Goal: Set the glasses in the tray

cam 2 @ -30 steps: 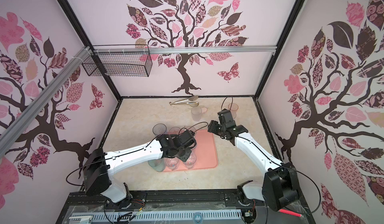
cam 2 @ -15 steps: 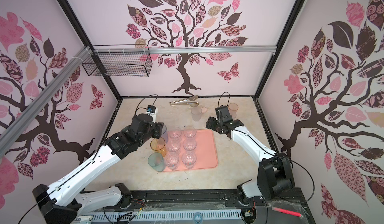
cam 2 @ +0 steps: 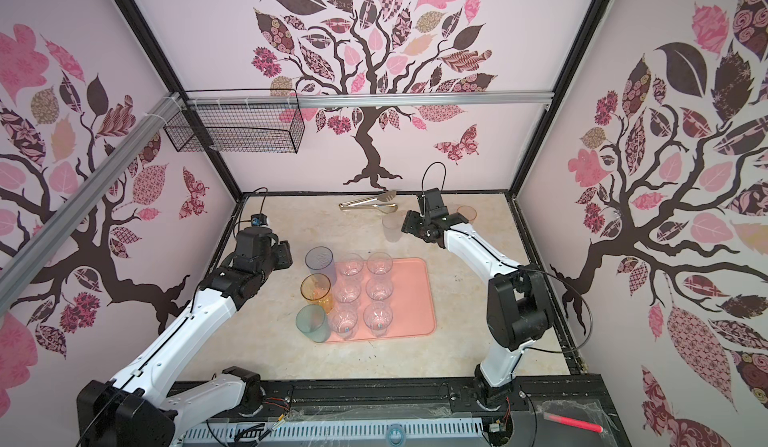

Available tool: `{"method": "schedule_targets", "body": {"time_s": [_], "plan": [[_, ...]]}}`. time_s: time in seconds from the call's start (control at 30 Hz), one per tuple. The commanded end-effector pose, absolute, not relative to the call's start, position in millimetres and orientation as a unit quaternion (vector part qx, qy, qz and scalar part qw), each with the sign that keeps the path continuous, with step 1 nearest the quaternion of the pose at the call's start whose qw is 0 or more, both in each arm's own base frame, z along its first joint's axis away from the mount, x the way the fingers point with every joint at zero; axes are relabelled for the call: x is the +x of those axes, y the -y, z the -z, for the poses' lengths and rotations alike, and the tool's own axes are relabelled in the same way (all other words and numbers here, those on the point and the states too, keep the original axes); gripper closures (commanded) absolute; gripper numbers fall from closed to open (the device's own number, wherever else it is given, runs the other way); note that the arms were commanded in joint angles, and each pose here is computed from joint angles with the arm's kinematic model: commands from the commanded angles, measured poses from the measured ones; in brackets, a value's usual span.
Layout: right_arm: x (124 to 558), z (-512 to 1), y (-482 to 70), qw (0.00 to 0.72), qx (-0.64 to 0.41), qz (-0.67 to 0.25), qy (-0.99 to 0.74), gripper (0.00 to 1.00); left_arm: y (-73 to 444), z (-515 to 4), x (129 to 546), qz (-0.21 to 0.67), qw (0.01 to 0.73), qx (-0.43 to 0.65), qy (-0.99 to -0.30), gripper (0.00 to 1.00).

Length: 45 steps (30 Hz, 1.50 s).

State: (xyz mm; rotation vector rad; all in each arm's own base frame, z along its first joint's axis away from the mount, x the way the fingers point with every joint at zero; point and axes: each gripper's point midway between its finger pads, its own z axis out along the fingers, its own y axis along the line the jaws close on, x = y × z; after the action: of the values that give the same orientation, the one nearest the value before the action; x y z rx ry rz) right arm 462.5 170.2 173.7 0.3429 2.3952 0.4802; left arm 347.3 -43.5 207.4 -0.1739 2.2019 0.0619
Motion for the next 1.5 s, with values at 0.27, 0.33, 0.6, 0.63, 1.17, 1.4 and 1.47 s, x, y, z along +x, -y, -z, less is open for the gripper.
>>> {"method": "schedule_targets", "body": {"time_s": [0.27, 0.33, 0.6, 0.63, 1.17, 1.4, 1.47], "plan": [[504.4, -148.2, -187.5, 0.311, 0.117, -0.167, -0.928, 0.31, 44.1, -162.7, 350.9, -0.037, 0.405, -0.07, -0.911, 0.38], [508.2, -140.2, -189.4, 0.306, 0.113, -0.164, -0.931, 0.31, 46.7, -158.6, 350.9, -0.031, 0.398, -0.068, -0.914, 0.38], [520.4, -110.9, -198.6, 0.279, 0.106, -0.162, -0.941, 0.35, 49.2, -151.0, 350.8, -0.029, 0.385, -0.062, -0.92, 0.38], [521.7, -107.2, -200.3, 0.275, 0.106, -0.164, -0.942, 0.36, 50.9, -149.1, 351.0, -0.026, 0.382, -0.06, -0.922, 0.38], [524.5, -96.9, -201.9, 0.255, 0.096, -0.135, -0.953, 0.85, 56.8, -150.3, 350.1, -0.009, 0.379, -0.055, -0.924, 0.38], [506.9, -143.6, -200.3, 0.281, 0.082, -0.143, -0.945, 0.97, 59.7, -154.6, 350.6, 0.002, 0.385, -0.055, -0.921, 0.38], [499.3, -160.5, -196.9, 0.293, 0.076, -0.146, -0.942, 0.98, 59.1, -155.0, 350.0, 0.002, 0.386, -0.056, -0.921, 0.38]]}}
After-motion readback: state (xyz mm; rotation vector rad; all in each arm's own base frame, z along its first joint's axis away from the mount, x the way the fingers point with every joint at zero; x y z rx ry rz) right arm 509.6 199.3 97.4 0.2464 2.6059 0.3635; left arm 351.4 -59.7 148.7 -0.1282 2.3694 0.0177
